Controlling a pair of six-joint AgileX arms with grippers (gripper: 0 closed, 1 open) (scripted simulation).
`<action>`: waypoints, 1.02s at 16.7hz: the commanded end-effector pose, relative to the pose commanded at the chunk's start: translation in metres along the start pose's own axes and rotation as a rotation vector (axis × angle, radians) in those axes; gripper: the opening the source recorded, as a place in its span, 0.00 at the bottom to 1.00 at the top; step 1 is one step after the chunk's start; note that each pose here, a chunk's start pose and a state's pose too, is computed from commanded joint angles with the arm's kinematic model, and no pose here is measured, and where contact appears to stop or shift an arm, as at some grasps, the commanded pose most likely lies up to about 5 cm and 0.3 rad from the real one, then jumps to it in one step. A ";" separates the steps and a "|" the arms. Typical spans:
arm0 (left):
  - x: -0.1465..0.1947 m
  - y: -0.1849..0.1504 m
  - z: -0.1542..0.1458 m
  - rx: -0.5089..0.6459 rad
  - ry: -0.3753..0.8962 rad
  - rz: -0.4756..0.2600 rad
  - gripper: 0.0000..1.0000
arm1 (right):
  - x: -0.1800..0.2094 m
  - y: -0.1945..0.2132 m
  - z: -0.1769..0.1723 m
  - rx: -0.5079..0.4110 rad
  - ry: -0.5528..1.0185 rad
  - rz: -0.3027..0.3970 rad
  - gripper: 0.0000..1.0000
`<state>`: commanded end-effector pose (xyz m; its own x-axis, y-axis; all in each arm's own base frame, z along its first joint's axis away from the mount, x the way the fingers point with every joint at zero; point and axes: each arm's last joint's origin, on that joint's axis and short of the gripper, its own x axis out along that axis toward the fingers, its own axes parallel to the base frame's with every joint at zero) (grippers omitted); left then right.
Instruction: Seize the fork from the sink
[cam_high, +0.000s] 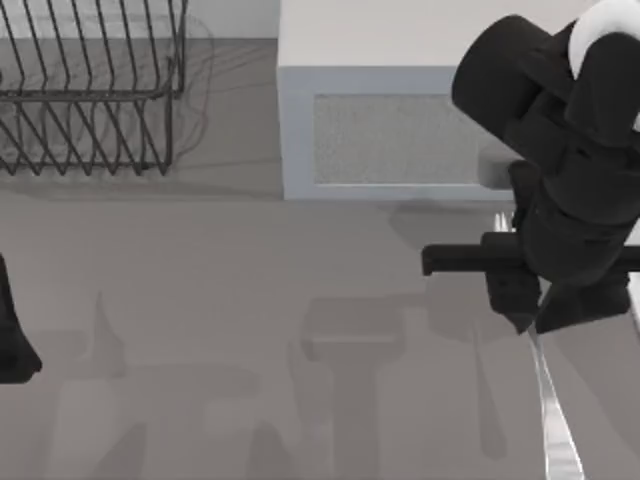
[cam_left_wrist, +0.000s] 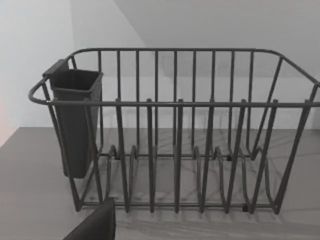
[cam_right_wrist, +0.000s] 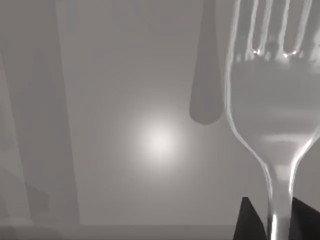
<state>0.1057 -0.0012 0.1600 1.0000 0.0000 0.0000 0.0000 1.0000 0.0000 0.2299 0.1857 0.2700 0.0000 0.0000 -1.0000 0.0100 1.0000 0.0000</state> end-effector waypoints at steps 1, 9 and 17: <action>0.000 0.000 0.000 0.000 0.000 0.000 1.00 | 0.000 0.000 0.000 0.000 0.000 0.000 0.00; 0.000 0.000 0.000 0.000 0.000 0.000 1.00 | 0.056 0.004 0.006 0.002 -0.006 0.006 0.00; 0.000 0.000 0.000 0.000 0.000 0.000 1.00 | 0.110 0.000 0.000 0.000 0.000 0.000 0.00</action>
<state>0.1057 -0.0012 0.1600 1.0000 0.0000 0.0000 0.0000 1.0000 0.0000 0.2299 0.1857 0.1600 0.0000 0.0000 -1.0000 0.0100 1.0000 0.0000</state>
